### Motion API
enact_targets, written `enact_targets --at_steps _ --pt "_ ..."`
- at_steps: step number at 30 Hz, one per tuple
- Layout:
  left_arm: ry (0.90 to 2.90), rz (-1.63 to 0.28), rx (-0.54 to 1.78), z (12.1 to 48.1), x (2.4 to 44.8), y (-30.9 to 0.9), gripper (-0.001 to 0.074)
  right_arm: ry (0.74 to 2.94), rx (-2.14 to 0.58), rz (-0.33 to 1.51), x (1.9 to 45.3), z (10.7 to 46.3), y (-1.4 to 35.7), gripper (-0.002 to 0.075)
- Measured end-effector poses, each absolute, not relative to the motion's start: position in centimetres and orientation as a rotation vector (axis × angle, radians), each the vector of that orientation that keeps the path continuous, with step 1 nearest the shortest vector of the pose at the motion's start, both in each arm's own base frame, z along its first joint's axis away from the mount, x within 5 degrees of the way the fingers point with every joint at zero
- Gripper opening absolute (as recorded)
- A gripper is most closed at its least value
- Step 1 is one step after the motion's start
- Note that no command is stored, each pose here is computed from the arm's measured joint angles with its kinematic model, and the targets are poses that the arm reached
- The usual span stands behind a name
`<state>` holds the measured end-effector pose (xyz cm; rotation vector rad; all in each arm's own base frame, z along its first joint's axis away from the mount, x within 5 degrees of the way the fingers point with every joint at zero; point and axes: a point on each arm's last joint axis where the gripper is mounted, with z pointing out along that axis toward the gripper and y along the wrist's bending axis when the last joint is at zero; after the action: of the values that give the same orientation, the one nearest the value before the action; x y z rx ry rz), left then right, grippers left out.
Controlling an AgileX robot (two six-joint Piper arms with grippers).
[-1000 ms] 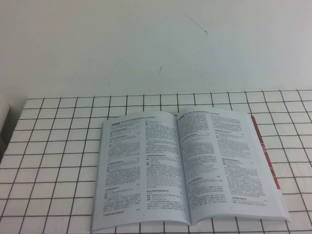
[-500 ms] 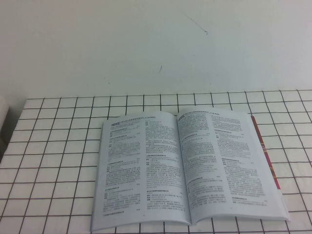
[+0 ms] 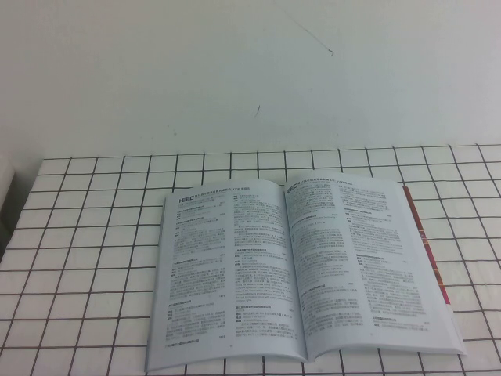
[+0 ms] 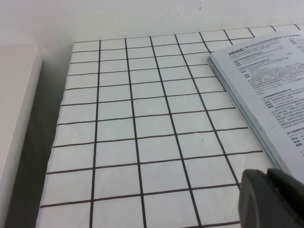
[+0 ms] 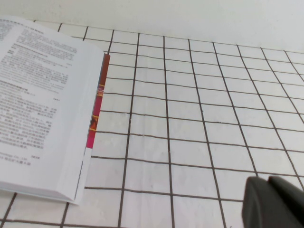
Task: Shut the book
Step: 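Close the open booklet and leave it lying on the table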
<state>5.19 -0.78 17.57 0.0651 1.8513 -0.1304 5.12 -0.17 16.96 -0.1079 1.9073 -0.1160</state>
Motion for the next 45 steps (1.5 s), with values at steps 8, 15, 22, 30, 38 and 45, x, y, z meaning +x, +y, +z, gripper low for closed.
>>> enact_targets --at_steps 8,15,22,30,38,45 --pt "1.851 -0.13 0.065 17.6 5.2 -0.8 -0.0004 1.907 -0.109 -0.118 5.1 17.0 -0.2 -0.0003" --pt "1.851 -0.13 0.065 17.6 5.2 -0.8 -0.0004 1.907 -0.121 -0.126 5.1 17.0 -0.2 -0.0003" --pt "1.851 -0.13 0.065 17.6 5.2 -0.8 -0.0004 1.907 -0.125 -0.129 5.1 17.0 -0.2 -0.0003" --pt "1.851 -0.128 0.066 17.6 5.2 -0.8 -0.0004 1.894 -0.13 -0.133 5.2 17.1 -0.2 -0.0003" --pt "1.638 -0.089 0.075 19.3 5.6 -0.6 -0.0004 1.691 -0.125 -0.149 5.6 18.7 -0.2 -0.0003" --pt "1.198 -0.07 0.063 23.2 5.0 -0.4 -0.0004 1.302 -0.07 -0.127 5.4 22.2 -0.1 -0.0003"
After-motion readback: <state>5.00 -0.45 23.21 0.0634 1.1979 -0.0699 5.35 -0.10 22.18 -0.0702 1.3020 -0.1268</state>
